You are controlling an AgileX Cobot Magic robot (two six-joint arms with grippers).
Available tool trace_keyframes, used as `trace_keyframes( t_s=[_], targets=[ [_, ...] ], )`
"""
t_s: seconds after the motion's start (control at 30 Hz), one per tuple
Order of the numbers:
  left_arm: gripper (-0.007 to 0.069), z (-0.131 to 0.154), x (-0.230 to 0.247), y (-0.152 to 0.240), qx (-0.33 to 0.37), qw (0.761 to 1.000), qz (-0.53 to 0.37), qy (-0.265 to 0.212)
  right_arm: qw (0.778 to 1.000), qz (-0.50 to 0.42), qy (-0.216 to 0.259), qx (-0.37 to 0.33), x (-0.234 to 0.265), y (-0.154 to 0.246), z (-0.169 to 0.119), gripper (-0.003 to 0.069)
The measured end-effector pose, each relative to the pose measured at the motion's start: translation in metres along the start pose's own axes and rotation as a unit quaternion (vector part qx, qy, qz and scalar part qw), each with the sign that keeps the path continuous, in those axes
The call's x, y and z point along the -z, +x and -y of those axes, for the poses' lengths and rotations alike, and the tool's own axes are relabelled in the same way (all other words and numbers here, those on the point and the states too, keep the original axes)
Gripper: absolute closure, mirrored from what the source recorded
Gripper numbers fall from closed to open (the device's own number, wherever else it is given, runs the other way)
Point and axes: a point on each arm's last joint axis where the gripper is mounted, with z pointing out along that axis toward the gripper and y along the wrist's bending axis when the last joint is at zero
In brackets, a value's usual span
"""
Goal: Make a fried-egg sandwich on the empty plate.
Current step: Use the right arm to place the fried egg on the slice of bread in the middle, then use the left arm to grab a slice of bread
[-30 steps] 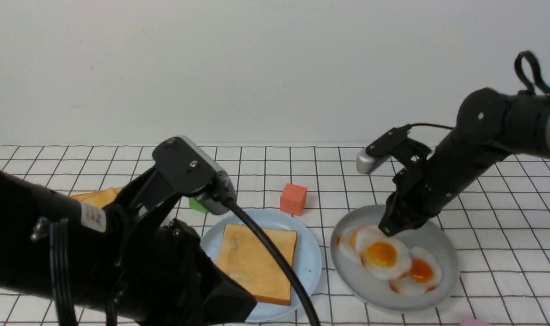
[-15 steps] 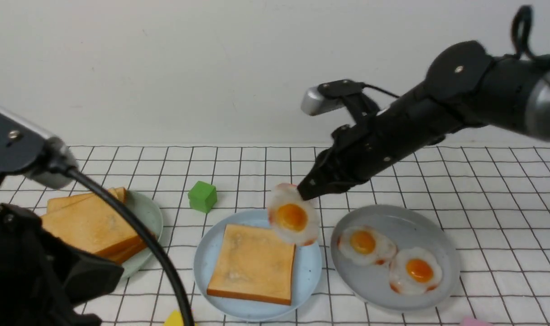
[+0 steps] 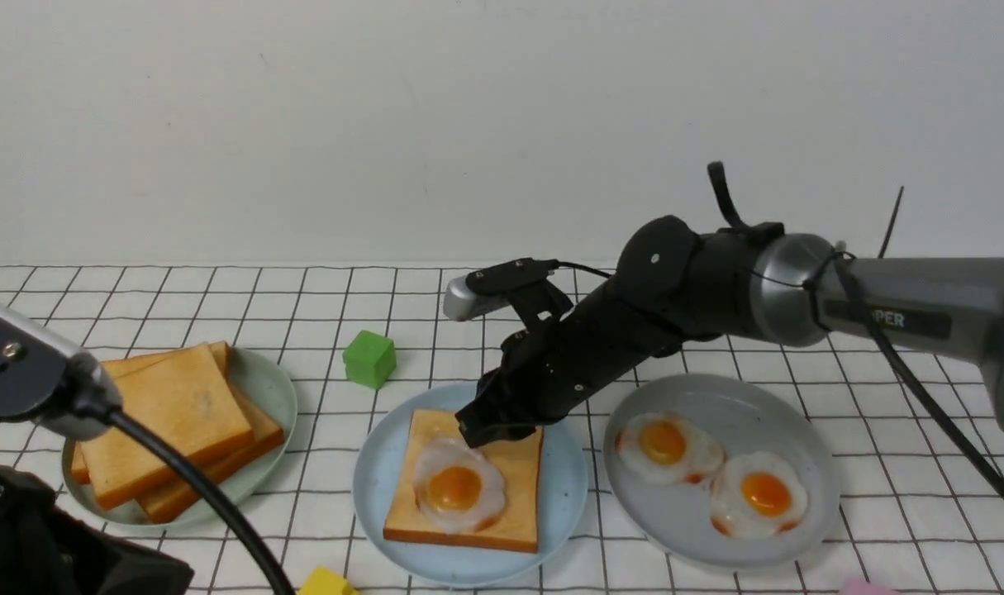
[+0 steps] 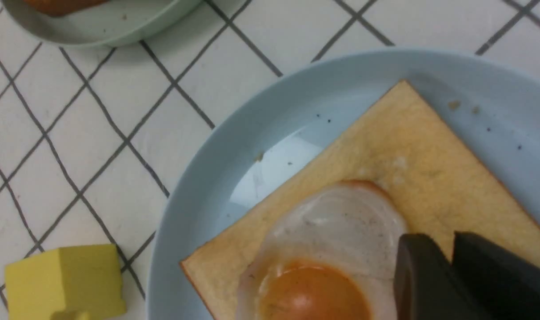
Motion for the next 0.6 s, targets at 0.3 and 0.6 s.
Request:
trace_keyframes(
  t_s=[0.3, 0.6],
  targets=[
    [0.0575, -0.002, -0.011, -0.018, 0.077, 0.995, 0.061, -0.009, 0.998, 0.027, 0.024, 0.06, 0.094, -0.027, -0.04, 0.024],
    [0.0569, -0.056, -0.048, -0.056, 0.238, 0.961, 0.015, -0.141, 0.994, 0.006, 0.092, 0.055, 0.215, -0.012, -0.086, 0.02]
  ],
)
